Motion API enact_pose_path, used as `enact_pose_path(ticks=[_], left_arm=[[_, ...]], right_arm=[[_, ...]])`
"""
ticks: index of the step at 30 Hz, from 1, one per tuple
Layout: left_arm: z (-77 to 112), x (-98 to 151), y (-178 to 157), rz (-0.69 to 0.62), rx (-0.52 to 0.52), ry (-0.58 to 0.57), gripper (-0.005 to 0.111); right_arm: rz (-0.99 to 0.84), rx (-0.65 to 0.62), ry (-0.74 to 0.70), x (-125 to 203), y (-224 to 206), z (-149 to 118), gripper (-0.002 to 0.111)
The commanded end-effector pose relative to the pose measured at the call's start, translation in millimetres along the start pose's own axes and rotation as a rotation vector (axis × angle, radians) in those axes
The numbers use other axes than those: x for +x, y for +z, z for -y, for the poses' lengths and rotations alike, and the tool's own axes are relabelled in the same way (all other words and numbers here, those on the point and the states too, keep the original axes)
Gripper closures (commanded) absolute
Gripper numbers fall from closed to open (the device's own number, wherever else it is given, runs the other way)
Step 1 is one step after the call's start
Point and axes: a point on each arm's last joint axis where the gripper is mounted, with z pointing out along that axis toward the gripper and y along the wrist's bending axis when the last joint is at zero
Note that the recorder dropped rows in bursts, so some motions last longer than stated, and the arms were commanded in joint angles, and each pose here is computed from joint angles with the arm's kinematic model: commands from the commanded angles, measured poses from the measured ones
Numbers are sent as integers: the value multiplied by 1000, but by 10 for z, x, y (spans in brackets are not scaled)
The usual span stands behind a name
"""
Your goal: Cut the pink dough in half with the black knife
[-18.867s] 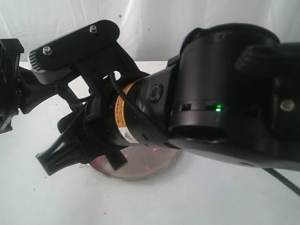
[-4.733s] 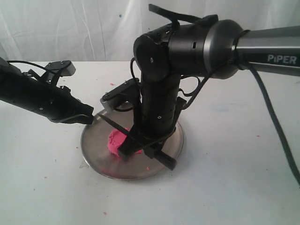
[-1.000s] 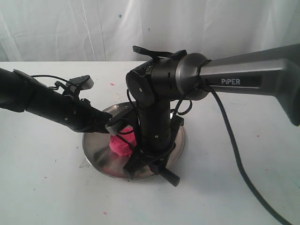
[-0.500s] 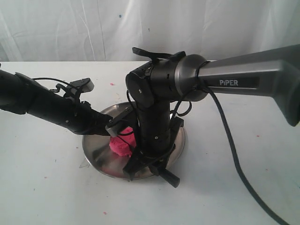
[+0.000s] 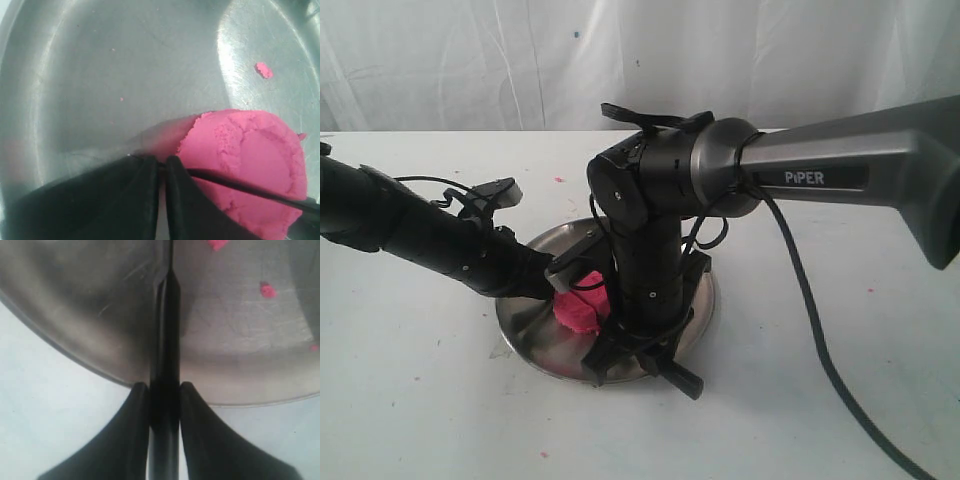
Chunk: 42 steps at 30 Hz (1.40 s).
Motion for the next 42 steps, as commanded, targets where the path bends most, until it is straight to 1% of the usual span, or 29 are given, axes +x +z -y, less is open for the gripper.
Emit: enact_pose_path(ticks=[1,8,14,18,20,24,28,32,35,38,40,42], left_arm=[[-1,81,69,-46,16,14,95],[12,53,28,-31,10,21,95],[98,-51,-130,26,-6,51,95],[135,-84,-195,42,-9,69,95],[143,-90,-207,45,-9,72,95],[148,-92,-213,46,-7,73,95],[159,-96,-224,48,-3,75,95],[161,-95,-224,46,-1,75,95],[161,-95,-224,46,-1,75,95],[164,-93,-224,45,2,75,95],[167,-92,-224,43,6,75,95],[173,-88,-224,39,12,75,95]], right_arm=[[2,-3,-16,-20,67,-5,108],[-9,-4,-16,-10,67,-6,108],[-24,6,-23,6,60,3,108],[-18,66,8,16,15,56,108],[-15,95,0,20,-11,82,108],[-20,99,1,29,-21,86,108],[-21,135,13,30,-25,118,108],[-20,113,9,32,-32,98,108],[-11,40,-38,30,-47,32,108],[1,-6,-38,28,-69,-10,108],[3,-2,-29,30,-79,-8,108],[1,41,-5,33,-84,32,108]])
